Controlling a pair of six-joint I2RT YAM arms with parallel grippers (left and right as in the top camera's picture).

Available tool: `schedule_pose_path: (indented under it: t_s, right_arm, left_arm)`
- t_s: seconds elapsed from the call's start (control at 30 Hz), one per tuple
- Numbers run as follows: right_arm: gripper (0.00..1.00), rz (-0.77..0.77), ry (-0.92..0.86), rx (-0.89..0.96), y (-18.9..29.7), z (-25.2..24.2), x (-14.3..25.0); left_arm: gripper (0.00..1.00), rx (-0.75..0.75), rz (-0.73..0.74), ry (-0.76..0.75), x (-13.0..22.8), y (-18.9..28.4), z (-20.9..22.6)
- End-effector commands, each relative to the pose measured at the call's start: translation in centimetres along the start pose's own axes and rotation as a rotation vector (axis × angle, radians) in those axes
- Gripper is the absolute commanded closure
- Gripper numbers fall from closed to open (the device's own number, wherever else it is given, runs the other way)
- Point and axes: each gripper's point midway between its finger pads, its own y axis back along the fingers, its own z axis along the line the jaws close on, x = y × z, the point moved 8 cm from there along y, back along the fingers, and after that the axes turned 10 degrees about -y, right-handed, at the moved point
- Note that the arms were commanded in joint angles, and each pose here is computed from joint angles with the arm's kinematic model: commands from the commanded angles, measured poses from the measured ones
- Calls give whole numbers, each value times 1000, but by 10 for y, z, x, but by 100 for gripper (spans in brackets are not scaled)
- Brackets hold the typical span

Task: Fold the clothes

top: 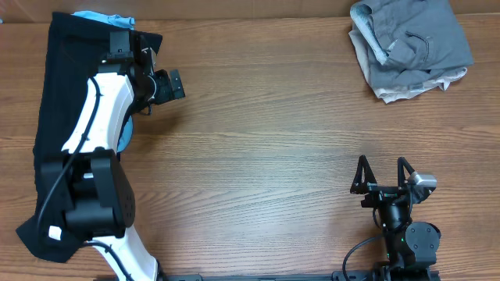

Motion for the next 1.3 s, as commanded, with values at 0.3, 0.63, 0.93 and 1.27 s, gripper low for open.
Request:
schedule_pose_path:
  t_s: [0.3, 0.63, 0.93, 1.27]
  right_arm:
    - [0, -12, -4, 8, 0, -2, 1]
    - [0, -12, -4, 8, 0, -2, 1]
    - [0, -13, -4, 8, 0, -2, 1]
    - [0, -12, -4, 8, 0, -2, 1]
  left_arm:
    - [0, 22, -406, -152, 4, 154, -55]
    - [0, 74, -871, -445, 88, 156, -50]
    - [0, 9, -1125, -506, 194, 124, -20]
    - [0, -64, -1285, -480, 232, 113, -5]
